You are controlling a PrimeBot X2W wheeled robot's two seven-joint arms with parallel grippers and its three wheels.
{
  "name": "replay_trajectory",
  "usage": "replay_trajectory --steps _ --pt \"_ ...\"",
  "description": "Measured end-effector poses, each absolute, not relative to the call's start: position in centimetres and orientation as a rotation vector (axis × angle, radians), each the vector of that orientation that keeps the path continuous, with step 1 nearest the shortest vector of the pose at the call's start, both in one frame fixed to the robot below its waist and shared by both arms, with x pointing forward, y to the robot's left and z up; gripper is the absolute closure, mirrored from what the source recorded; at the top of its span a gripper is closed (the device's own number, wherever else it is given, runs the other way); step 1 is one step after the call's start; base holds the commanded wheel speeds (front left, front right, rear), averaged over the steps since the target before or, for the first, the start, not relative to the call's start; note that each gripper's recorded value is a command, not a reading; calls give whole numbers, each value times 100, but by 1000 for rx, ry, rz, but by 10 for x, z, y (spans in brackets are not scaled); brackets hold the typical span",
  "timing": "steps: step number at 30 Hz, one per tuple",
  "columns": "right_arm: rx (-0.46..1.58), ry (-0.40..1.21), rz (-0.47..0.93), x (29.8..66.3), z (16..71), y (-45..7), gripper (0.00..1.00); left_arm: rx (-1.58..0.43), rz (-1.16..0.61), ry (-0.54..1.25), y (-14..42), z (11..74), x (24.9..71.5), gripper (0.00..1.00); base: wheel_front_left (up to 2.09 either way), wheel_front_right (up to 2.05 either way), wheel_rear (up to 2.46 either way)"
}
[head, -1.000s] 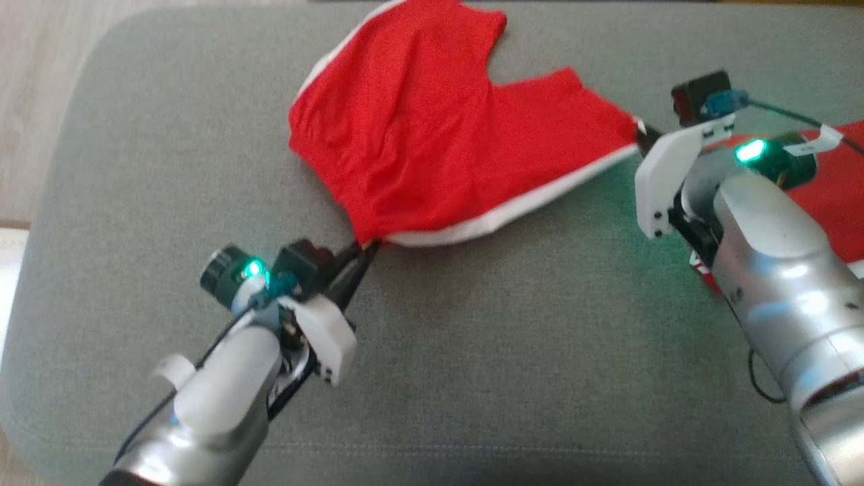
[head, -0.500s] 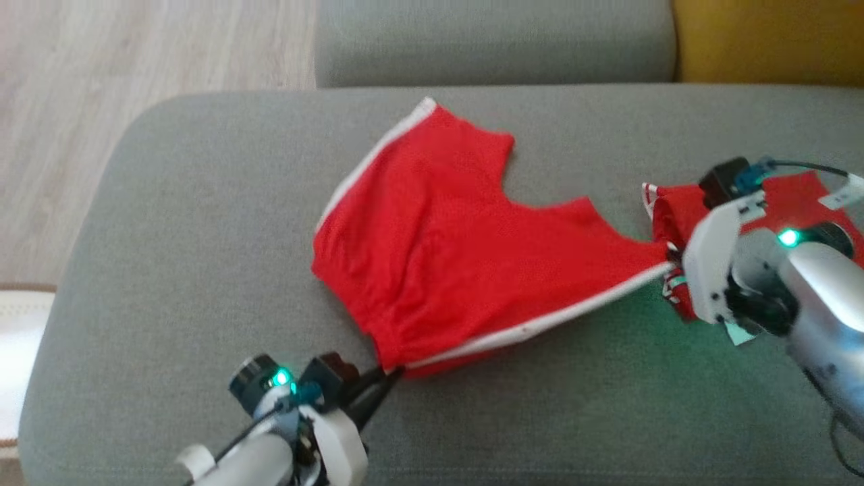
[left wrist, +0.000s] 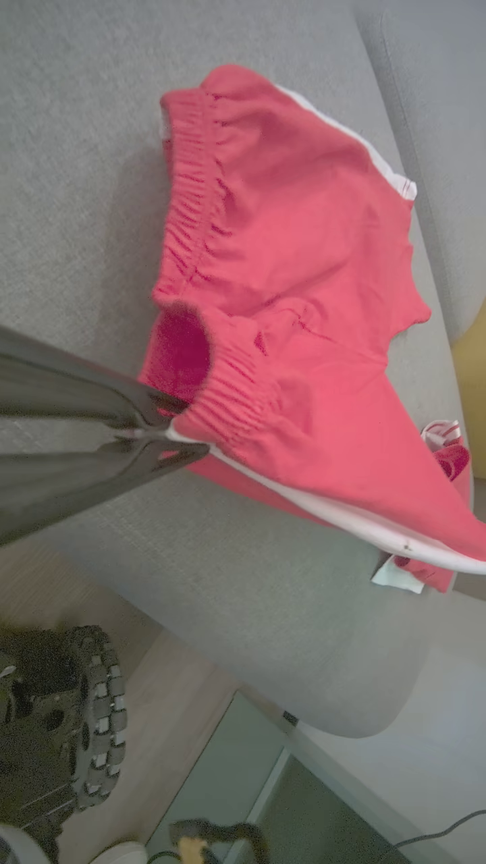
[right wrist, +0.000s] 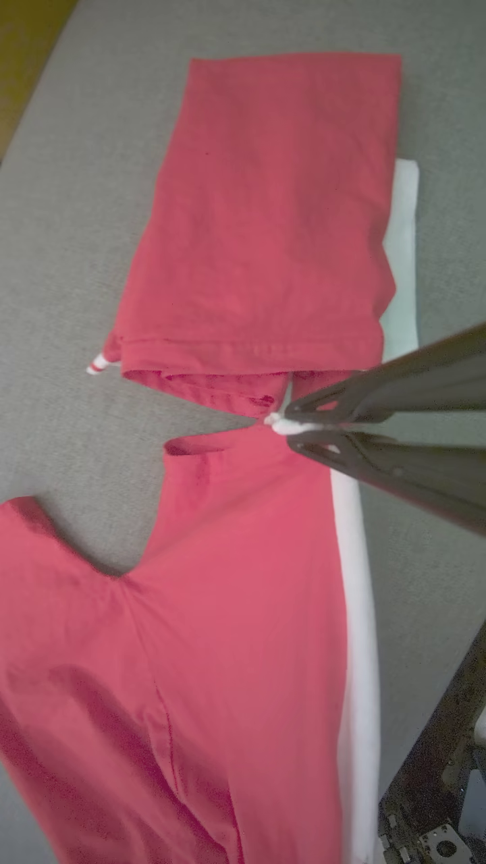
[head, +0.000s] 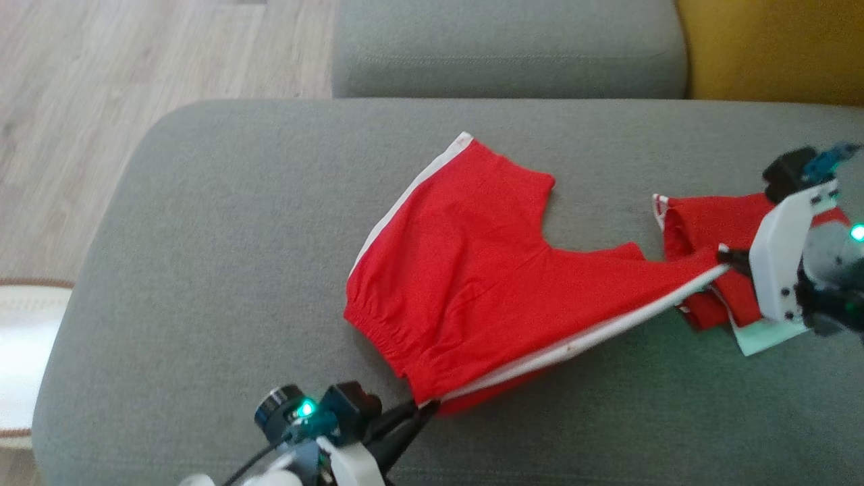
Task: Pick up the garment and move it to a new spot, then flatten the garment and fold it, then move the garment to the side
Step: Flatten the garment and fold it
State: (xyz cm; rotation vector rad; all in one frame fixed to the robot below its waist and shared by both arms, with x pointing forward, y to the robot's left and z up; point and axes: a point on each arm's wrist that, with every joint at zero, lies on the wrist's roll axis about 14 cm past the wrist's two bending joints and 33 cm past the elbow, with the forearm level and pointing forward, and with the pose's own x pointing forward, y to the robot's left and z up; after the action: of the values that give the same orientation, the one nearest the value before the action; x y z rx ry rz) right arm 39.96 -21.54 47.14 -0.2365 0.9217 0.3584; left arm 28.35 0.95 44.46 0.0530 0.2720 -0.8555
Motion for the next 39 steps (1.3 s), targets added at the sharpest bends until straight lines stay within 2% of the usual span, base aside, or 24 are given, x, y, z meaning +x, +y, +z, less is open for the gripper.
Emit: replay_trajectory --steps 12,18,28,39 --pt "-251 782 427 490 513 -148 100 15 -724 169 32 481 333 100 0 0 0" --pt "-298 773 462 533 519 -109 100 -10 -665 156 43 482 350 100 0 0 0" --pt "-345 776 502 593 498 -54 100 -33 -562 157 65 472 391 100 0 0 0" --pt "-427 783 540 620 447 -18 100 -35 -484 231 84 441 410 100 0 0 0"
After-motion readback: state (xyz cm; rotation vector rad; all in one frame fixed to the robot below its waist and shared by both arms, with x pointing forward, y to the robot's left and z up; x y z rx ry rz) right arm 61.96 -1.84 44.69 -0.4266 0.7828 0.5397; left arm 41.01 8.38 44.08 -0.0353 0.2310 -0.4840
